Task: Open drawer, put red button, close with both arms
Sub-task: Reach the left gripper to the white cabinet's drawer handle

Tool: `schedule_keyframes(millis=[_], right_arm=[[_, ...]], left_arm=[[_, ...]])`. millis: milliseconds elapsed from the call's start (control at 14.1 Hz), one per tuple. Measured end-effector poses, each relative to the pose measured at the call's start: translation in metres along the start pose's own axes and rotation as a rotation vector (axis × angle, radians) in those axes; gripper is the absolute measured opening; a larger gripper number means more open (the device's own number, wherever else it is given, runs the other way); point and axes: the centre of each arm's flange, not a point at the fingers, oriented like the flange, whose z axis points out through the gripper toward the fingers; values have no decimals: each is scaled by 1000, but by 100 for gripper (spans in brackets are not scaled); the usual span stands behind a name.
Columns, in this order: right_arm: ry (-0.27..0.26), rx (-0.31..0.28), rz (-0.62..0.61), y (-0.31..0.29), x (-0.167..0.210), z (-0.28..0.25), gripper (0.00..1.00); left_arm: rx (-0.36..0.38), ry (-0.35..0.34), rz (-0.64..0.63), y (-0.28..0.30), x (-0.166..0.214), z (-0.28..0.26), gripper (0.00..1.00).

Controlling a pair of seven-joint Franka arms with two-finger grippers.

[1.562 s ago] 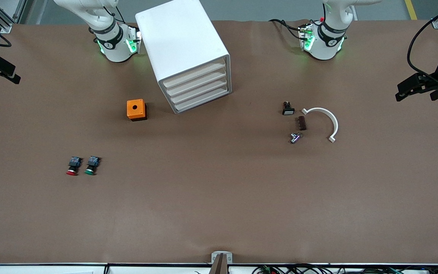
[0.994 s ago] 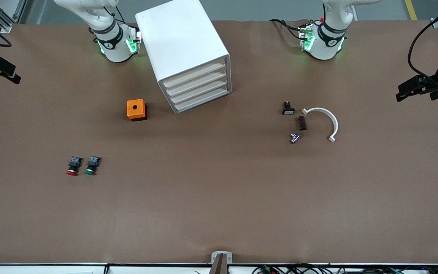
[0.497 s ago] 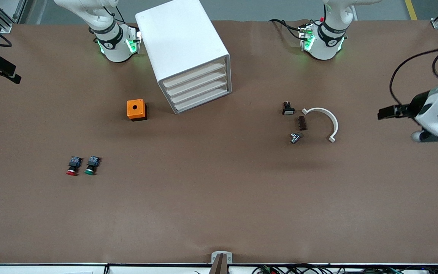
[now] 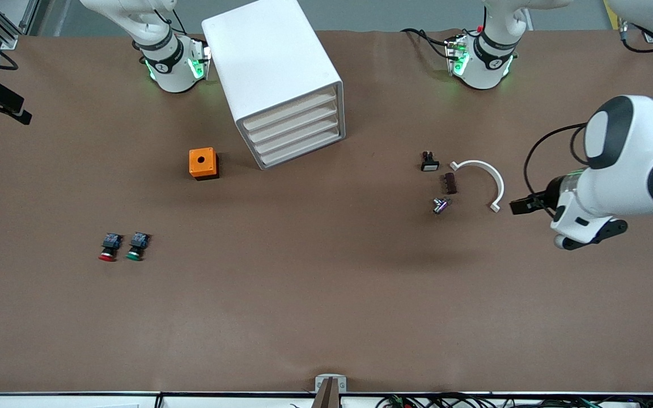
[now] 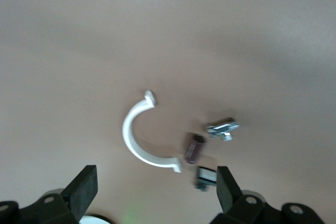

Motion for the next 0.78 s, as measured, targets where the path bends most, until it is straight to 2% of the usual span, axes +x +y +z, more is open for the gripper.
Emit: schedule_keyframes(millis=[213,426,781], right_arm=[[0,0,0,0,0,0,100],[-1,0,0,0,0,0,100],[-1,0,0,0,0,0,100]], left_arm=[[-14,-83,-246,30,-7,26,100],[-24,-222,-526,59,-12,62,100],[19,-458,-849,99,-24,111,100]])
